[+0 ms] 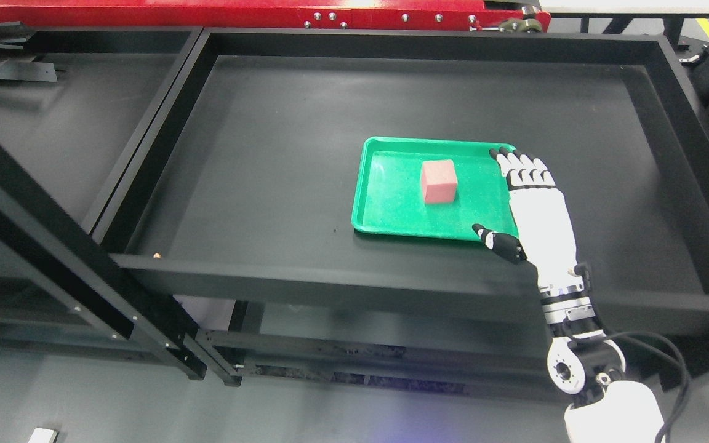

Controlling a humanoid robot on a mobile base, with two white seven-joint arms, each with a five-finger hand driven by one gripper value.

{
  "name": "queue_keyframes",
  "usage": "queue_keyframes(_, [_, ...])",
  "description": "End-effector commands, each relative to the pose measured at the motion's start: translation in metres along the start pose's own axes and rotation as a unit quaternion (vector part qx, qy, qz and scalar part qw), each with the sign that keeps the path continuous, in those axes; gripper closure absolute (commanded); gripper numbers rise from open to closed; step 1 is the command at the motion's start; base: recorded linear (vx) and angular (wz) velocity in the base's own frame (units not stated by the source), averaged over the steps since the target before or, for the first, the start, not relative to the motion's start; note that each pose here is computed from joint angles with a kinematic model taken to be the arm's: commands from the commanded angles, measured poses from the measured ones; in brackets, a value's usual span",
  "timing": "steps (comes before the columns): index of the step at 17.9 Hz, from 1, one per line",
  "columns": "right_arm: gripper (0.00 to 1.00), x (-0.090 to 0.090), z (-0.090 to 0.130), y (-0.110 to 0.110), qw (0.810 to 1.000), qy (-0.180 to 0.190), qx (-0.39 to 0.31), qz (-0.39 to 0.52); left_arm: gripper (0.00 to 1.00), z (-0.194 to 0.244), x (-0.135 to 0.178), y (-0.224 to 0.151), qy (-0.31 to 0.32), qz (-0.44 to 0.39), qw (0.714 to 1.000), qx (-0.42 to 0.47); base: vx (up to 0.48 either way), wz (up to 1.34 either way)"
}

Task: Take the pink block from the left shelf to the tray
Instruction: 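Reach the right hand over the green tray toward the pink cube, then close the right hand fingers around the pink cube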

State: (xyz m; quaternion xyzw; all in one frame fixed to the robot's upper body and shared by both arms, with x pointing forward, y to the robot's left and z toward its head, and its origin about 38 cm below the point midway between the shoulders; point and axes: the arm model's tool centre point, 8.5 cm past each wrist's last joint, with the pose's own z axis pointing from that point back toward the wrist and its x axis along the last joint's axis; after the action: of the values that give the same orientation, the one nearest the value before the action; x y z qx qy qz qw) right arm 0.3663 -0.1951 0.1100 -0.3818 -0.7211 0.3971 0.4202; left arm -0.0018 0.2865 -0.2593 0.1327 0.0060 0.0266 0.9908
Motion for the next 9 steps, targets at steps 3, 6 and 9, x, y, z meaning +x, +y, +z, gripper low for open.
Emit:
queue_keyframes(3, [0.01,0.016,0.004,0.047,0.989,-0.024,0.143,-0.005,0.00,-0.001,0.025,0.009,-0.023,0.004,1.000,0.007,0.255,0.06])
queue_keyframes(6, [0.01,0.023,0.007,0.058,0.986,-0.035,0.165,-0.007,0.00,-0.001,0.025,0.009,-0.023,0.004,1.000,0.007,0.240,0.03])
queue_keyframes(9, [0.01,0.020,0.003,0.065,0.982,-0.034,0.188,-0.006,0.00,-0.001,0.026,0.009,-0.024,0.004,1.000,0.007,0.193,0.00])
